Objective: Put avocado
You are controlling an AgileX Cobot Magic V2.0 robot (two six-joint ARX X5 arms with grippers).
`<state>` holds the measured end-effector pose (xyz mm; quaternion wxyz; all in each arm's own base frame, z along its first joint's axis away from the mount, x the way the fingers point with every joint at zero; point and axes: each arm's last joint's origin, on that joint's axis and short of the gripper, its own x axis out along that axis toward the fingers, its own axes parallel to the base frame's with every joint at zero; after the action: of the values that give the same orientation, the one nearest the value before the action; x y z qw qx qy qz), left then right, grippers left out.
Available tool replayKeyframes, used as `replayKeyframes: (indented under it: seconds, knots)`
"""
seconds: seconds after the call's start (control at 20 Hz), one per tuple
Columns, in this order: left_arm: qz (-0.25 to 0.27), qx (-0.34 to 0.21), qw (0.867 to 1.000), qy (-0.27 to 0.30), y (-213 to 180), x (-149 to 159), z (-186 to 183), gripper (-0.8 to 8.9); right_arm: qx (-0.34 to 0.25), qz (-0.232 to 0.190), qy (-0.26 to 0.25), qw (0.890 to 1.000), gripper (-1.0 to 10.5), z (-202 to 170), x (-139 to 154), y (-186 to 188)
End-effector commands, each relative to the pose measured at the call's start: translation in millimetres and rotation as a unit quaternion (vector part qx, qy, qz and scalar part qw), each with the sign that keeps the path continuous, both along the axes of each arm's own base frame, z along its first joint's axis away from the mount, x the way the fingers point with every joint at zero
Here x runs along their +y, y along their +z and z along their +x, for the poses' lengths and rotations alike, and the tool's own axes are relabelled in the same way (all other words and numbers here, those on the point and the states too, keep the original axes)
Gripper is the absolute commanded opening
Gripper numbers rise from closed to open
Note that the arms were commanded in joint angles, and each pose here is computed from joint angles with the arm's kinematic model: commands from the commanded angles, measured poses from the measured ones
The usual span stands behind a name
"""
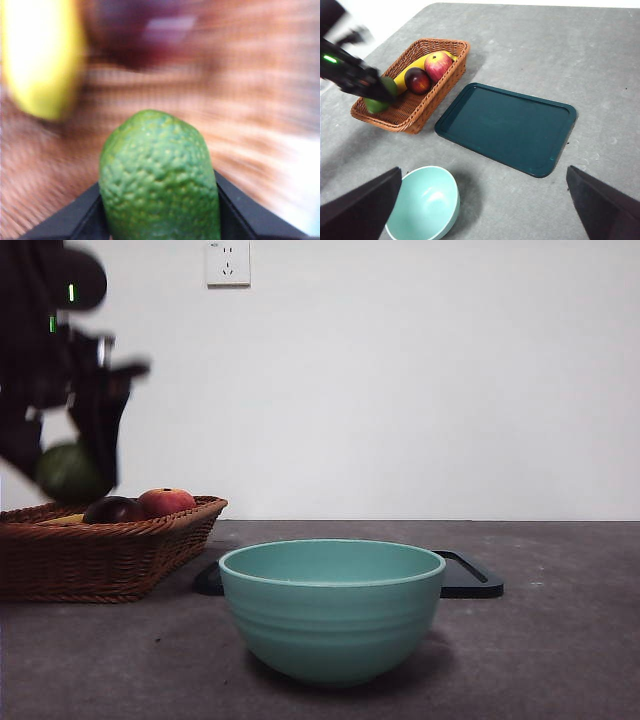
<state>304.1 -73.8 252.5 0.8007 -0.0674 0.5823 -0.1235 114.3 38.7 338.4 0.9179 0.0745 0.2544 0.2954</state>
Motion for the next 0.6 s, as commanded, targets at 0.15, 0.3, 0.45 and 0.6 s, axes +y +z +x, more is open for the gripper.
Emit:
replayKeyframes:
  seconds: [0.15,0.3,0.45,0.6]
  knots:
    - [-0.060,-0.021,0.995,-0.075,36.2,-31.7,-31.6,1.53,-0.005,0.006,0.000,1.000,5.3,-0.2,0.5,4.9]
    - [-0.072,-0.031,0.989,-0.124,47.6,-60.9,-54.2,1.53,-0.005,0.006,0.000,1.000,5.3,-0.2,0.5,4.9]
    - [-0.074,-0.026,0.979,-0.186,46.6,-92.4,-72.3,1.53,-0.005,0.006,0.000,1.000,5.3,-0.2,0.5,4.9]
    - [-0.077,-0.025,0.967,-0.241,42.5,-121.3,-88.0,1.53,-0.006,0.006,0.000,1.000,5.3,-0.2,0.5,4.9]
